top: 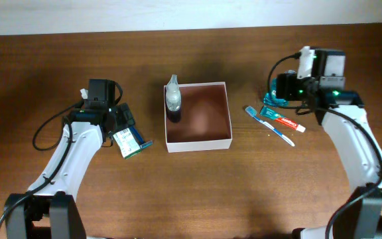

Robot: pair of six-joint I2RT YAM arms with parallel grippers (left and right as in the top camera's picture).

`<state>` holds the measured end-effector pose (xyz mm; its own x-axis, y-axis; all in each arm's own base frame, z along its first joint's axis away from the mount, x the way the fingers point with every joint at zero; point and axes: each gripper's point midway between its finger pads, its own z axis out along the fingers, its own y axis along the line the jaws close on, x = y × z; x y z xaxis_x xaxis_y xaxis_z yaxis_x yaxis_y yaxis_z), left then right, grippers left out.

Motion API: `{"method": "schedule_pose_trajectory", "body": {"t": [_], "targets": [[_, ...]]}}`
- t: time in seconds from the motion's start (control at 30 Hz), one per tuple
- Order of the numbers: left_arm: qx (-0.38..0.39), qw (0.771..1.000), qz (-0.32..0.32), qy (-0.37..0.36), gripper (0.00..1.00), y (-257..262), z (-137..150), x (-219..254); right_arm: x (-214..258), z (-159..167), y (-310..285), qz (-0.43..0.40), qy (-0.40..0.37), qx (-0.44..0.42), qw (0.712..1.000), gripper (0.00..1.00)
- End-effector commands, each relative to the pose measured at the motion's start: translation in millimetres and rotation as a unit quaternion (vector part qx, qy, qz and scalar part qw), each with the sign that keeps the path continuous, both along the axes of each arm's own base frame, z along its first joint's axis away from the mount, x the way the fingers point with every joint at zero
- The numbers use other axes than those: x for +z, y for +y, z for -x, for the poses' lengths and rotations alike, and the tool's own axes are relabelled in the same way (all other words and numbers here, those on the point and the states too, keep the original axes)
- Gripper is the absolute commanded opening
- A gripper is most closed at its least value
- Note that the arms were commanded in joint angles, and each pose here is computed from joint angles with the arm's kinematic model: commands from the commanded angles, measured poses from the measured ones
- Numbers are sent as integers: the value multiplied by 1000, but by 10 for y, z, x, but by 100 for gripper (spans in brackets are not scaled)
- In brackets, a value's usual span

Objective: Pack container
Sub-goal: 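Reach the right gripper to the teal Listerine bottle cap, then close the right gripper on the Listerine cap and lift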

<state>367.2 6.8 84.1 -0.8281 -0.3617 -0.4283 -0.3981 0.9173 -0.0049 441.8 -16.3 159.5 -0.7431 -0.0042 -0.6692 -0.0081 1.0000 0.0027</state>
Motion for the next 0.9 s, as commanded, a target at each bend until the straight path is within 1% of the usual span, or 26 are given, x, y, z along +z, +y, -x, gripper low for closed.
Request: {"method": "schedule_pose_trajectory", "body": {"t": [0.0, 0.17, 0.27, 0.37, 0.53, 0.63, 0.7, 0.77, 0.87], "targets": [[6, 1000, -3, 3, 99, 7, 9, -25, 84, -90, 36, 43, -16, 5, 999, 89], [6, 1000, -3, 3, 99, 7, 9, -25, 123, -136, 64, 55, -27, 1, 998, 89], [6, 1000, -3, 3, 99, 7, 9, -25, 113, -146, -13, 66, -27, -20, 997, 88], [6, 1000, -3, 3, 99, 7, 9, -25, 74, -168, -9, 62, -26, -22, 998, 87], [6, 1000, -3, 3, 99, 7, 9, -25, -22, -217, 12, 55, -21, -21, 998, 87], [6, 1000, -3, 3, 99, 7, 9, -25, -78, -241, 12, 55, -18, -21, 998, 81], [6, 1000, -3, 3, 99, 7, 9, -25, -111, -253, 11, 55, -16, -21, 998, 70], [6, 1000, -3, 3, 99, 7, 8, -24, -105, -262, 12, 55, -18, -21, 998, 63], [6, 1000, -3, 3, 99, 7, 9, -25, -83, -282, 12, 55, -24, -21, 998, 59]]}}
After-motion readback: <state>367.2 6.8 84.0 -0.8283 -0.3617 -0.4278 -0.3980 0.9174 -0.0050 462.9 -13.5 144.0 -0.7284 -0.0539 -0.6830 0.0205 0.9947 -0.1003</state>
